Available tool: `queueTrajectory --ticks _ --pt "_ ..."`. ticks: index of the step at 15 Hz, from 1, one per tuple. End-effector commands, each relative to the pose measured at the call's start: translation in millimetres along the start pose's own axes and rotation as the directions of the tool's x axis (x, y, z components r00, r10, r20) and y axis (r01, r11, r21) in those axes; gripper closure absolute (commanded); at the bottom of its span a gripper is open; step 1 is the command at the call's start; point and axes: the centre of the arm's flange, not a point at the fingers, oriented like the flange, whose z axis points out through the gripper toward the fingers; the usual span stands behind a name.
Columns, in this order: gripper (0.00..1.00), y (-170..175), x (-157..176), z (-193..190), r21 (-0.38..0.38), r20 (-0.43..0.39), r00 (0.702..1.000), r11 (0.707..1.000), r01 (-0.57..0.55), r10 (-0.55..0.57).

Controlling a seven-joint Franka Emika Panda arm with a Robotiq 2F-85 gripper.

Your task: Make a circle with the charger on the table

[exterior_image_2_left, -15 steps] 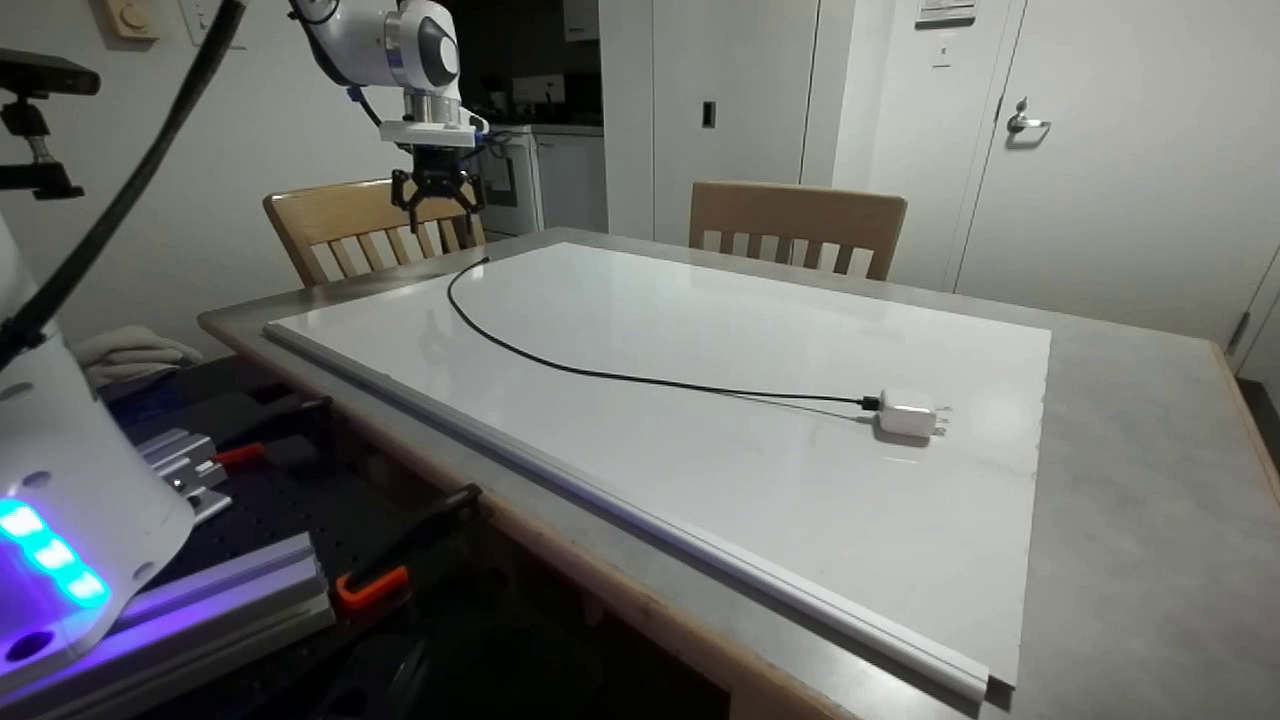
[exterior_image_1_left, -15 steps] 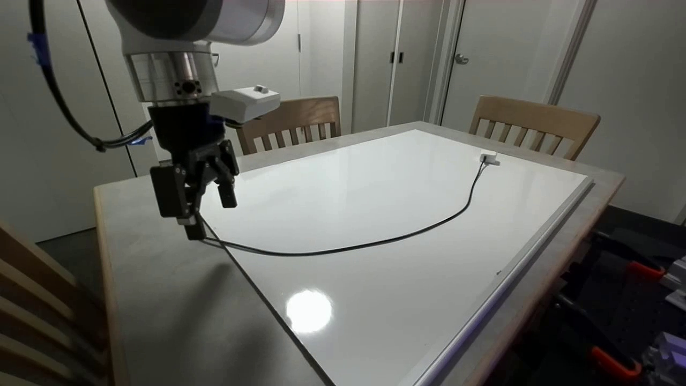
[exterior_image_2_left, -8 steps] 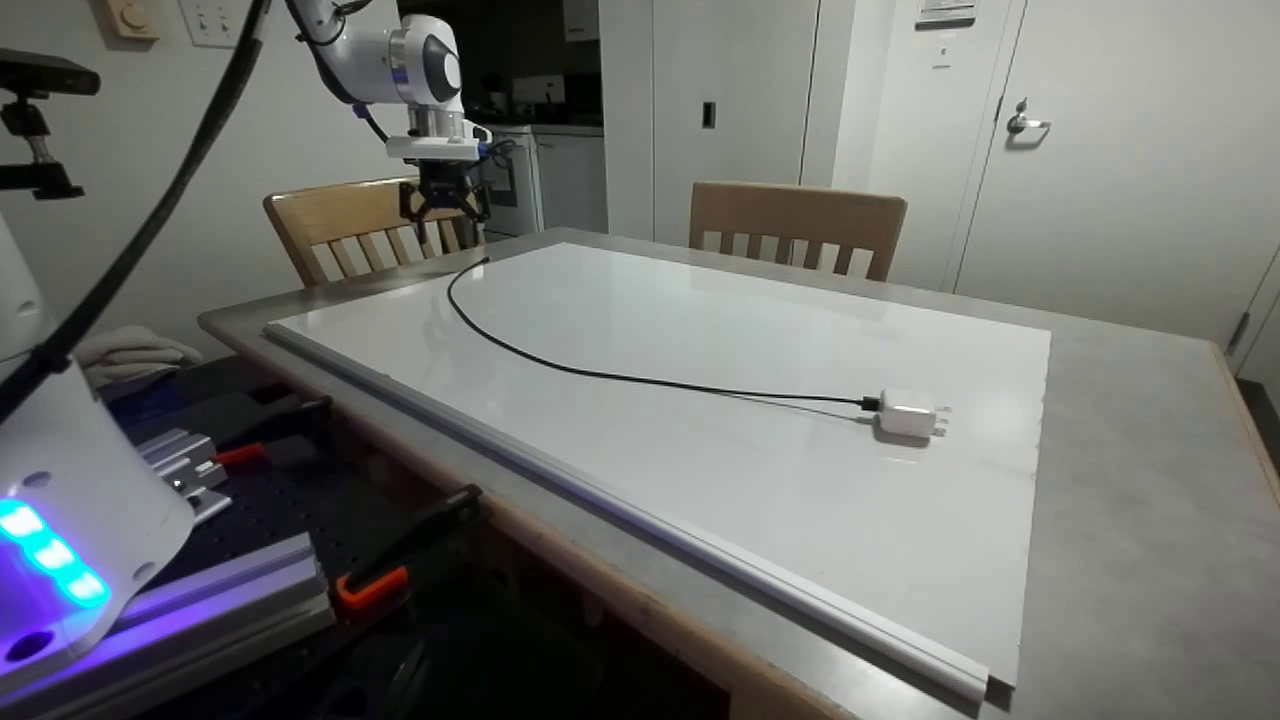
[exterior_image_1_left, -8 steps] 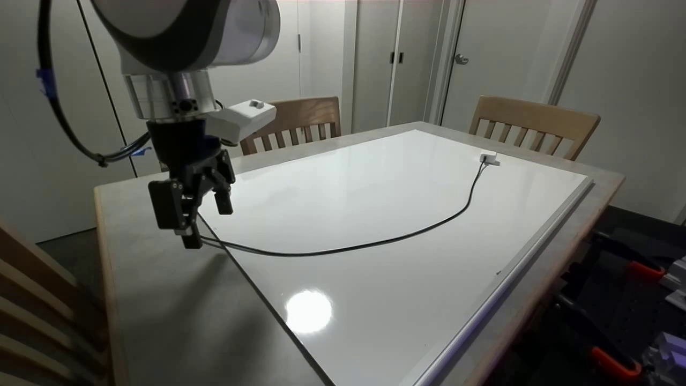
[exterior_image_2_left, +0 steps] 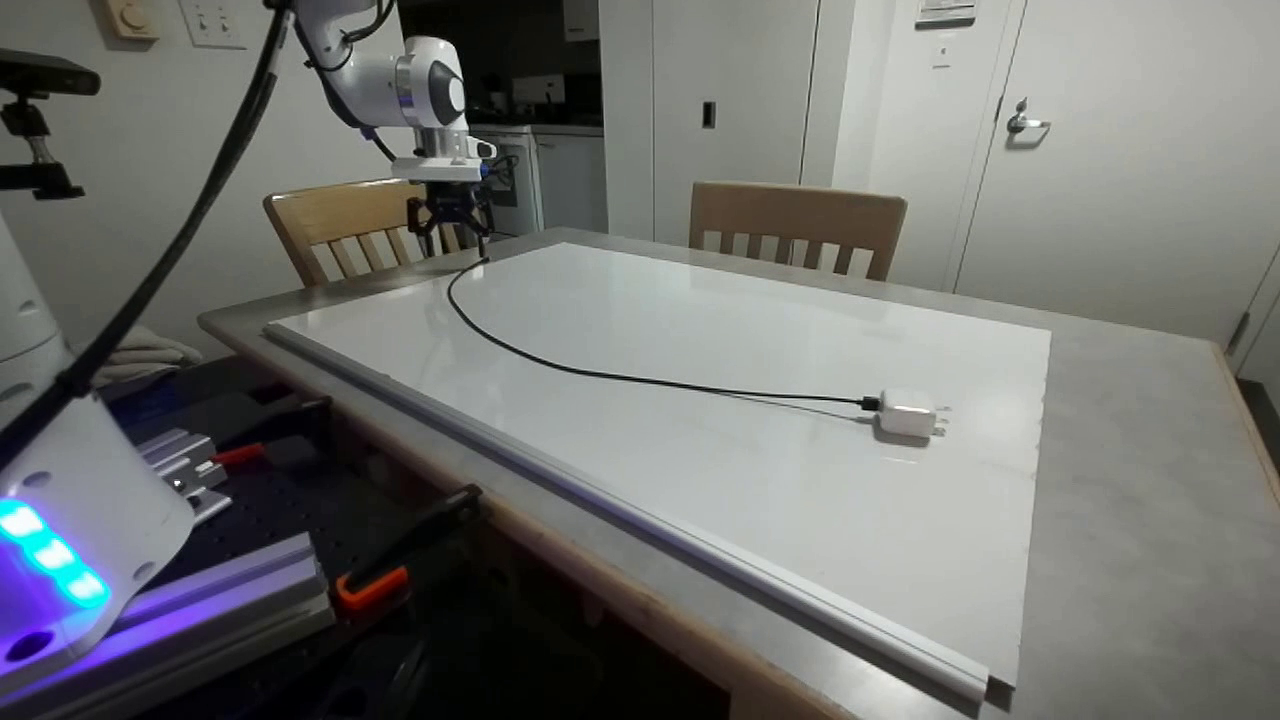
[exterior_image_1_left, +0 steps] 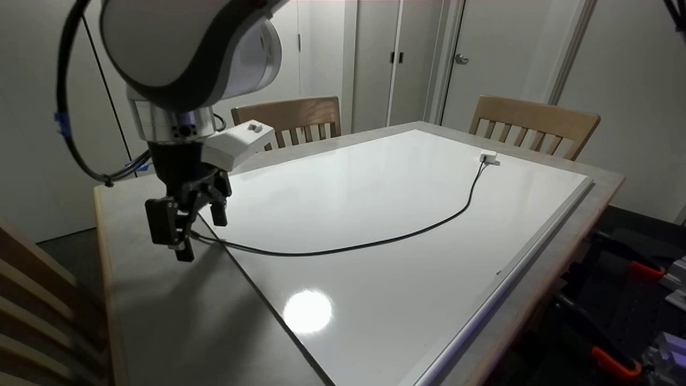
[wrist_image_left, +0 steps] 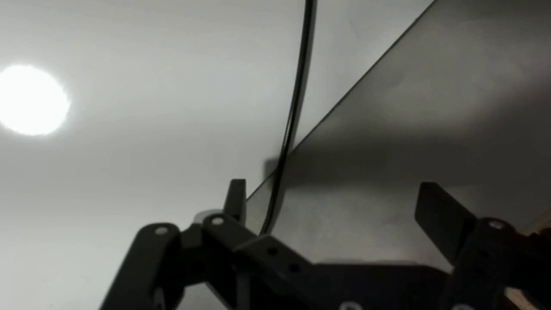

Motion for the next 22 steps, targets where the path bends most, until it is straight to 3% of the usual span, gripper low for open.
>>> queueTrajectory --ticks 1,11,13,22 --pt "0.00 6.8 5.3 7.6 -0.024 -0.049 0.999 0.999 -0.023 0.022" --pt "0.00 15.3 19.8 7.3 -0.024 -0.109 0.994 1.000 -0.014 0.011" --pt "0.09 15.7 20.7 10.2 -0.020 -0.114 0.993 1.000 -0.019 0.016" --pt "0.30 17.0 23.1 14.4 -0.018 -0.119 0.993 1.000 -0.022 0.020"
